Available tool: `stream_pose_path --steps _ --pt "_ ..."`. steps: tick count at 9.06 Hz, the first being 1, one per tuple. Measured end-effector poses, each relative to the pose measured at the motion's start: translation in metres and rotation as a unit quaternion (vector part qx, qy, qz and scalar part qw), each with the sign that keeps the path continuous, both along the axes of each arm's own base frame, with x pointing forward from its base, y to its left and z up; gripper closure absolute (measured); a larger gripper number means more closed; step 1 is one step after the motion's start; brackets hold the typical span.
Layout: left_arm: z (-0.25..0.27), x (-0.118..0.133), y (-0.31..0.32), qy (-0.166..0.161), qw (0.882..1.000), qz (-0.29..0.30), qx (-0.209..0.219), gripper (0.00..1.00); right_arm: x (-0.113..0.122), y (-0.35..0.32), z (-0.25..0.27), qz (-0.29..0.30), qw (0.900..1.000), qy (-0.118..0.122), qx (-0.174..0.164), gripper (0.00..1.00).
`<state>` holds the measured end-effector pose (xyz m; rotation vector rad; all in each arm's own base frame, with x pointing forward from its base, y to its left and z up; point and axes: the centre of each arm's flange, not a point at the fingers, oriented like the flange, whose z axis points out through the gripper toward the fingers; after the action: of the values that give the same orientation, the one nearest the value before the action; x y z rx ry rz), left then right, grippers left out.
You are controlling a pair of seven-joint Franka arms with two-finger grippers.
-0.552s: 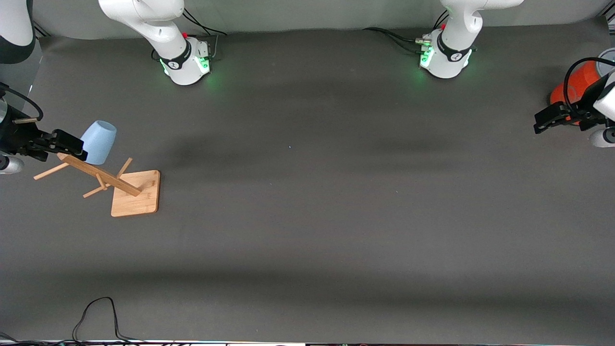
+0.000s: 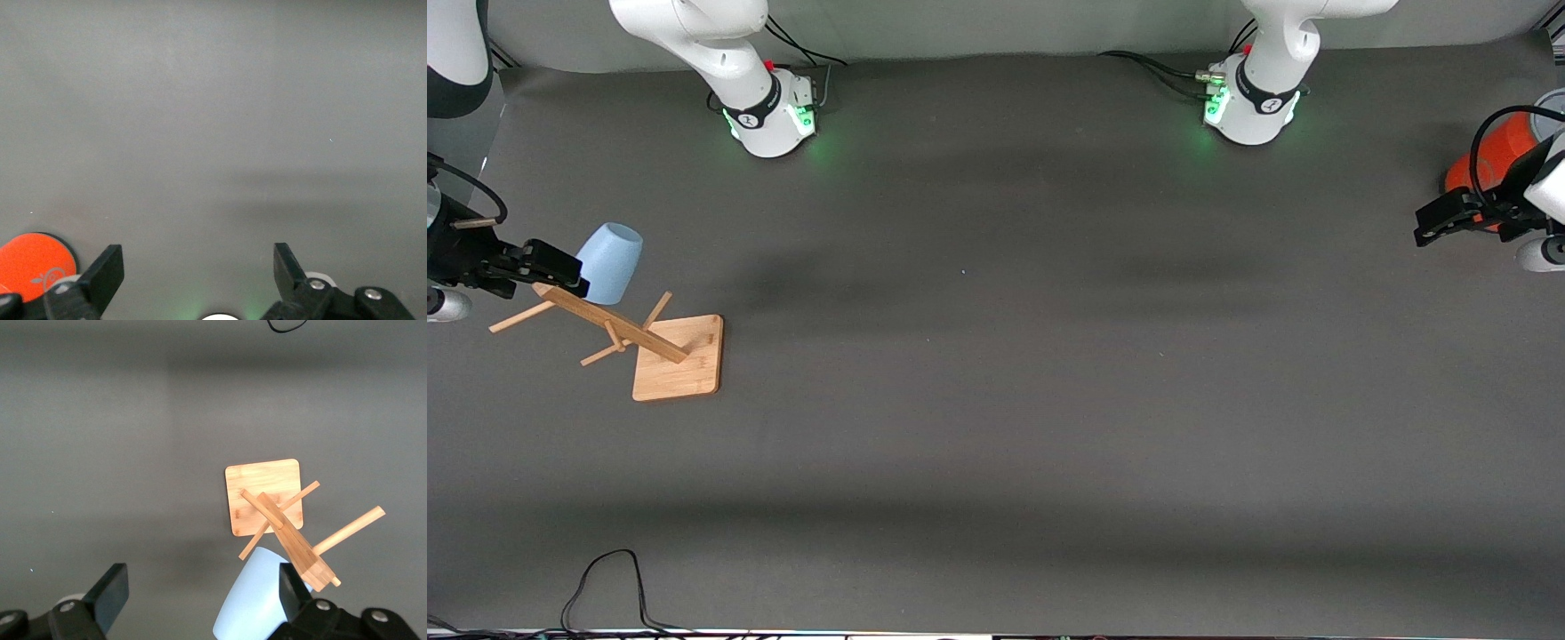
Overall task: Rotate and upright cup with both arms
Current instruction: 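Close the right gripper on the blue cup hanging on the peg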
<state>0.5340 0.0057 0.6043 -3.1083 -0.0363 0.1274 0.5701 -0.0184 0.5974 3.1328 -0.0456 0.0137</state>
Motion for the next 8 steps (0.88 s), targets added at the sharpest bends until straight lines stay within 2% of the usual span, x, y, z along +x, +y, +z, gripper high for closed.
stream_pose_path --steps 4,8 --pt "0.0014 -0.0033 -0.0039 0.013 0.999 -0.036 -0.003 0.00 -0.0002 -0.0012 -0.0005 -0.001 1.000 0.001 0.000 0.00" --pt "0.0015 -0.0075 -0.0049 0.026 0.999 -0.038 -0.012 0.00 -0.0004 -0.0011 -0.0020 -0.001 1.000 0.002 0.000 0.00"
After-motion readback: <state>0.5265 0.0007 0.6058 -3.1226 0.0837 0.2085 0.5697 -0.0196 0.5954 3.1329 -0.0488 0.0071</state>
